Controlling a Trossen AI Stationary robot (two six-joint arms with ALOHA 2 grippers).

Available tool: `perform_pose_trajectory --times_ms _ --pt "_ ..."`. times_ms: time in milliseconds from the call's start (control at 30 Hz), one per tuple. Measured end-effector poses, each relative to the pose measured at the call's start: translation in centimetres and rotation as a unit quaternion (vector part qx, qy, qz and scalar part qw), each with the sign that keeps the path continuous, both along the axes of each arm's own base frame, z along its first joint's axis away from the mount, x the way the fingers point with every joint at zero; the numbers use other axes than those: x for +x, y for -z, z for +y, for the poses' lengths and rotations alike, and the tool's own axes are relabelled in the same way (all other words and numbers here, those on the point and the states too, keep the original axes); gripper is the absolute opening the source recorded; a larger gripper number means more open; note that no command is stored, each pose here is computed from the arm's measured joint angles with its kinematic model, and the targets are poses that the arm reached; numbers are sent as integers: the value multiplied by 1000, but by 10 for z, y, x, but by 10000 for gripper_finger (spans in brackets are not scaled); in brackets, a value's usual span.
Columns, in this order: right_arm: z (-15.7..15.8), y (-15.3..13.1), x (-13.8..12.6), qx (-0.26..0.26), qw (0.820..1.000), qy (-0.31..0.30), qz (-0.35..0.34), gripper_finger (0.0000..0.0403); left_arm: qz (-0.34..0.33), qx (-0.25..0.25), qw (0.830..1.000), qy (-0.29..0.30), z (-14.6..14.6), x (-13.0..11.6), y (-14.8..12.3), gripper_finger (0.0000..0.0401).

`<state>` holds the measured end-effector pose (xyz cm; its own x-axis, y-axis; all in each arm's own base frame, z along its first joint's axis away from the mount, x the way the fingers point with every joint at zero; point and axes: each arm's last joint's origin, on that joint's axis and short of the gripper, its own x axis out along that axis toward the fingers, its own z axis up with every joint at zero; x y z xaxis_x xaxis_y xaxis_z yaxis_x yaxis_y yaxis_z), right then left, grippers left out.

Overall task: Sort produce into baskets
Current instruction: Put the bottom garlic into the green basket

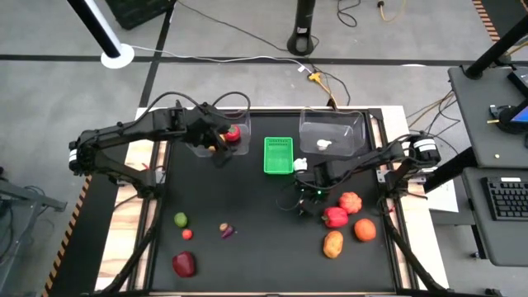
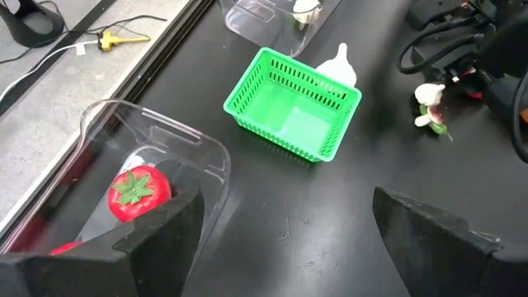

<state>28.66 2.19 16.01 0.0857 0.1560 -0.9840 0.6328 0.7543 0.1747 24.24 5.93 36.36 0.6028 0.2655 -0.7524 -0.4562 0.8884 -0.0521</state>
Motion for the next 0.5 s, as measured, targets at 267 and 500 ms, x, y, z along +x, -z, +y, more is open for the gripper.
perform_pose_trajectory --times_ms 267,500 --pt "0 -4 3 -10 1000 -11 -17 61 -4 -1 1000 -1 0 1 0 331" --pt "-3 -9 2 -14 999 -24 -26 11 -5 -3 1000 -4 0 1 0 331"
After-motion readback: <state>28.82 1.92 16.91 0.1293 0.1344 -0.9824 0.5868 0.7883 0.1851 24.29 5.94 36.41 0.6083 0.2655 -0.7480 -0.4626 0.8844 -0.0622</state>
